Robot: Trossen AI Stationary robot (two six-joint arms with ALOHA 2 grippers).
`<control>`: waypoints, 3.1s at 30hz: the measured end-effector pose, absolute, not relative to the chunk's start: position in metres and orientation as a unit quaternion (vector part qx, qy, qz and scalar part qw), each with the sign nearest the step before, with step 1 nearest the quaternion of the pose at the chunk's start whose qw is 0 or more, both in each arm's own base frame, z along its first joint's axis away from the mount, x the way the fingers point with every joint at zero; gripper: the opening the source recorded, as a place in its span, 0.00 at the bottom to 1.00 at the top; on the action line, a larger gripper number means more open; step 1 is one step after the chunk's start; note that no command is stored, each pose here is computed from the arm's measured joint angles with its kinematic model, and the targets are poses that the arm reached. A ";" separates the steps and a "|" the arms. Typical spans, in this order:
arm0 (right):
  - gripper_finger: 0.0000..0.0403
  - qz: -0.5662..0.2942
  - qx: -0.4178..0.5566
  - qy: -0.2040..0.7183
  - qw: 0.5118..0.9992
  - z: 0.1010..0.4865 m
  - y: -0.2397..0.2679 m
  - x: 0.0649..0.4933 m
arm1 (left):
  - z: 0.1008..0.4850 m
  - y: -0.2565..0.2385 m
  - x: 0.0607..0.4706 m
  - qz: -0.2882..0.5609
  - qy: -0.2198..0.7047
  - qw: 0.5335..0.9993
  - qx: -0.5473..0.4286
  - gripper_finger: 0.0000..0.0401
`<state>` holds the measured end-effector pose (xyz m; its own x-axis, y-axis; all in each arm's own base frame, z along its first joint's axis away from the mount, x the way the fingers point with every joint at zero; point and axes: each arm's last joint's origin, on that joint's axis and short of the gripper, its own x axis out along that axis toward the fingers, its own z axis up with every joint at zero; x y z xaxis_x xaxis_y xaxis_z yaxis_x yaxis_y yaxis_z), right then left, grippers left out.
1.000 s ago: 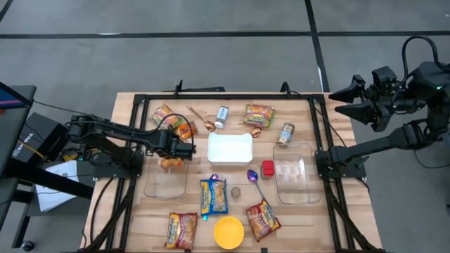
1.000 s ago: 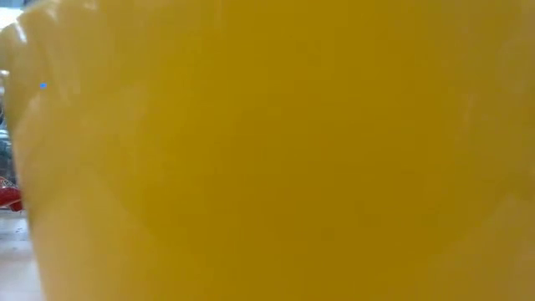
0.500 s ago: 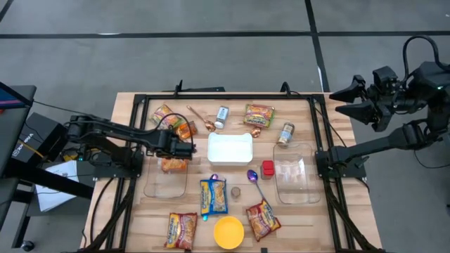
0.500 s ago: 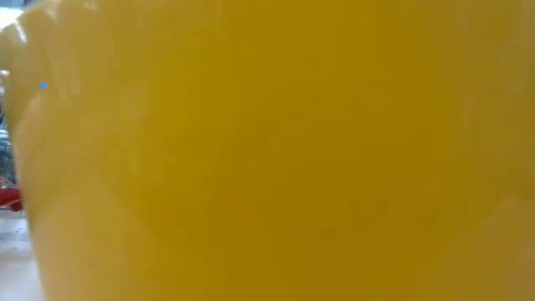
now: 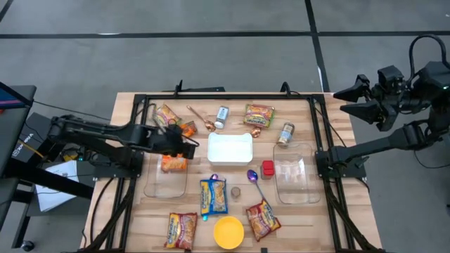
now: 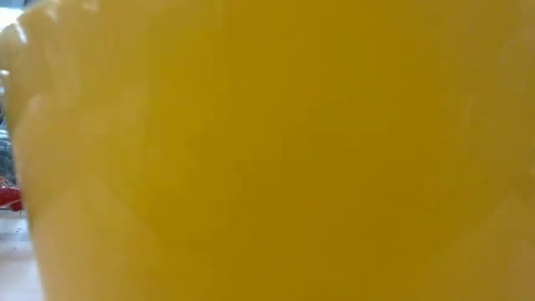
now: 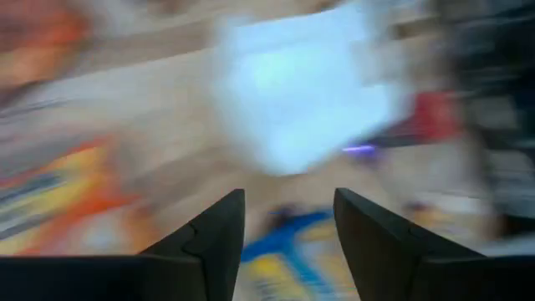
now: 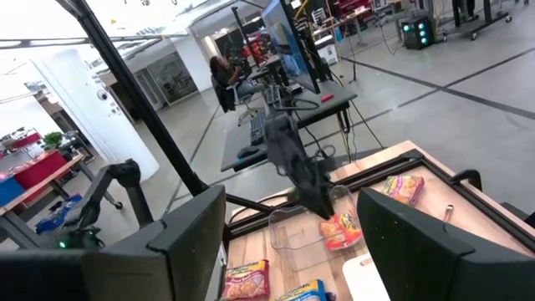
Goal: Pick & Place Food Item
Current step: Put the left red noodle pack into the left transparent bin
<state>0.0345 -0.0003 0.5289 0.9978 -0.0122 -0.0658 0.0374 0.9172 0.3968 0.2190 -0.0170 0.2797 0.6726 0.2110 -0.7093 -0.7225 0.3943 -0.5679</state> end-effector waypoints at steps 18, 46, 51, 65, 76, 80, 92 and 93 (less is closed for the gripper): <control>0.66 -0.008 0.208 0.008 0.978 0.529 -0.001 0.015 | 0.309 -0.185 0.238 -0.169 0.227 0.739 -0.611 0.43; 0.66 -0.008 0.232 0.004 0.973 0.529 -0.001 0.012 | 0.278 -0.243 0.265 -0.170 0.415 0.836 -0.315 0.28; 0.66 -0.008 0.238 0.004 0.971 0.529 -0.001 0.012 | 0.313 -0.224 0.279 -0.198 0.399 0.876 -0.184 0.29; 0.66 -0.005 0.238 -0.008 0.971 0.528 -0.001 -0.003 | 0.279 -0.236 0.270 -0.185 0.566 0.803 0.002 0.47; 0.66 -0.002 0.232 -0.027 0.972 0.527 -0.001 -0.018 | 0.222 -0.263 0.259 -0.060 0.622 0.780 -0.045 0.39; 0.66 -0.003 0.232 -0.025 0.972 0.527 -0.001 -0.017 | 0.212 -0.265 0.255 -0.046 0.618 0.783 -0.064 0.35; 0.66 -0.003 0.232 -0.016 0.973 0.525 -0.001 -0.017 | 0.188 -0.261 0.246 -0.040 0.631 0.772 -0.068 0.32; 0.66 -0.003 0.232 -0.015 0.973 0.525 -0.001 -0.017 | 0.186 -0.261 0.246 -0.043 0.632 0.771 -0.069 0.32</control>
<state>-0.0168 -0.0010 0.5248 0.9995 -0.0134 0.0276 -0.0006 0.8921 0.4518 0.2457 -0.2610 0.1858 0.1974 -0.1547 -0.9680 -0.0207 0.9866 -0.1619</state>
